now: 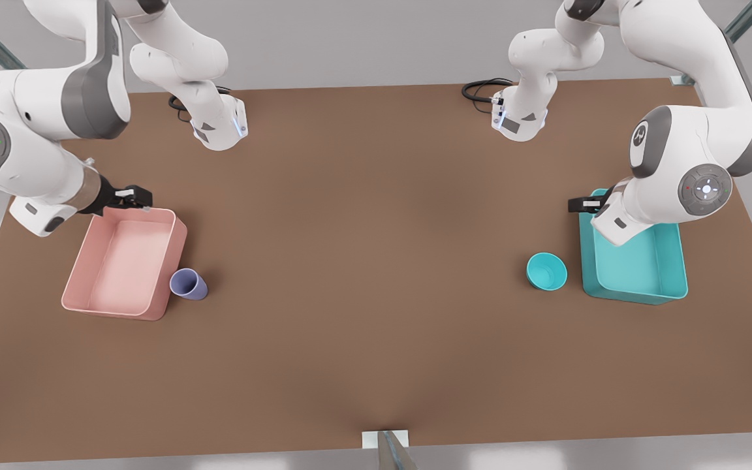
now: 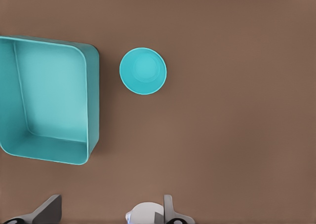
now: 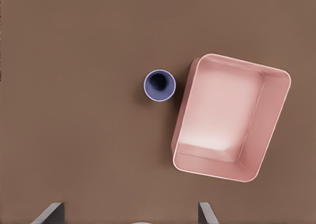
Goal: Put the bowls and cups in different boxes
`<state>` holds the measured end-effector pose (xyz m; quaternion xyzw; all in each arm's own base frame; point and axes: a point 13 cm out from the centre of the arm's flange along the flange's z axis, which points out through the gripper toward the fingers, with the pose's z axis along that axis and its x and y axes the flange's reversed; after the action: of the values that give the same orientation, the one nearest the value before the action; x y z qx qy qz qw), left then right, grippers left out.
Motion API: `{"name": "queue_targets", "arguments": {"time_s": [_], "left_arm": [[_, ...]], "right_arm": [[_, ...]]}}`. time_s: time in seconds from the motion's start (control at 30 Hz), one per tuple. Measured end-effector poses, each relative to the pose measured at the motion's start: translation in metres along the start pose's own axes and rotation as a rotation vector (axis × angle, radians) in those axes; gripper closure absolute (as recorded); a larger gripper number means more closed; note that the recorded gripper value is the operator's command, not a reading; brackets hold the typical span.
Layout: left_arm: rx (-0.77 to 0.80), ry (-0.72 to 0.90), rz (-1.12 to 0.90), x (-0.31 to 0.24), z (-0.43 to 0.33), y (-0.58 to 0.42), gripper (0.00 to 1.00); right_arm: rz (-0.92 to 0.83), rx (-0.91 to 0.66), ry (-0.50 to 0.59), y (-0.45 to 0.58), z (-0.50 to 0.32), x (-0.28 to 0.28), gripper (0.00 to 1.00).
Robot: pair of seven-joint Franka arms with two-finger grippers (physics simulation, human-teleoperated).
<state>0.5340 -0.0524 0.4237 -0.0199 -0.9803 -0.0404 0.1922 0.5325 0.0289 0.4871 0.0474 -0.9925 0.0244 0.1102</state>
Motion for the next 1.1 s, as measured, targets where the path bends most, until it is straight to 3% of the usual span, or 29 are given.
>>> {"name": "queue_targets", "arguments": {"time_s": [0.13, 0.23, 0.33, 0.5, 0.83, 0.87, 1.0, 1.1], "left_arm": [[-0.007, 0.023, 0.016, -0.017, 0.018, -0.010, 0.00], [-0.029, 0.046, 0.074, -0.075, 0.078, -0.044, 0.00], [-0.069, 0.043, 0.118, -0.130, 0.148, -0.067, 0.00], [-0.127, 0.034, 0.149, -0.148, 0.244, -0.059, 0.00], [-0.130, -0.041, 0.164, -0.165, 0.312, -0.050, 0.00], [-0.129, -0.043, 0.164, -0.166, 0.316, -0.050, 0.06], [-0.129, -0.062, 0.160, -0.173, 0.320, -0.048, 0.54], [-0.128, -0.076, 0.157, -0.177, 0.319, -0.047, 0.58]], "right_arm": [[-0.062, 0.017, 0.082, 0.032, 0.051, -0.045, 0.00], [-0.168, 0.039, 0.150, 0.099, 0.134, -0.090, 0.00], [-0.144, -0.006, 0.180, 0.094, 0.211, -0.112, 0.00], [-0.055, -0.072, 0.122, 0.049, 0.285, -0.125, 0.00], [-0.032, -0.086, -0.045, 0.026, 0.330, -0.123, 0.00], [-0.032, -0.086, -0.051, 0.024, 0.332, -0.122, 0.00], [-0.030, -0.086, -0.062, 0.019, 0.339, -0.120, 0.00], [-0.036, -0.085, -0.061, 0.019, 0.344, -0.119, 0.00]]}}
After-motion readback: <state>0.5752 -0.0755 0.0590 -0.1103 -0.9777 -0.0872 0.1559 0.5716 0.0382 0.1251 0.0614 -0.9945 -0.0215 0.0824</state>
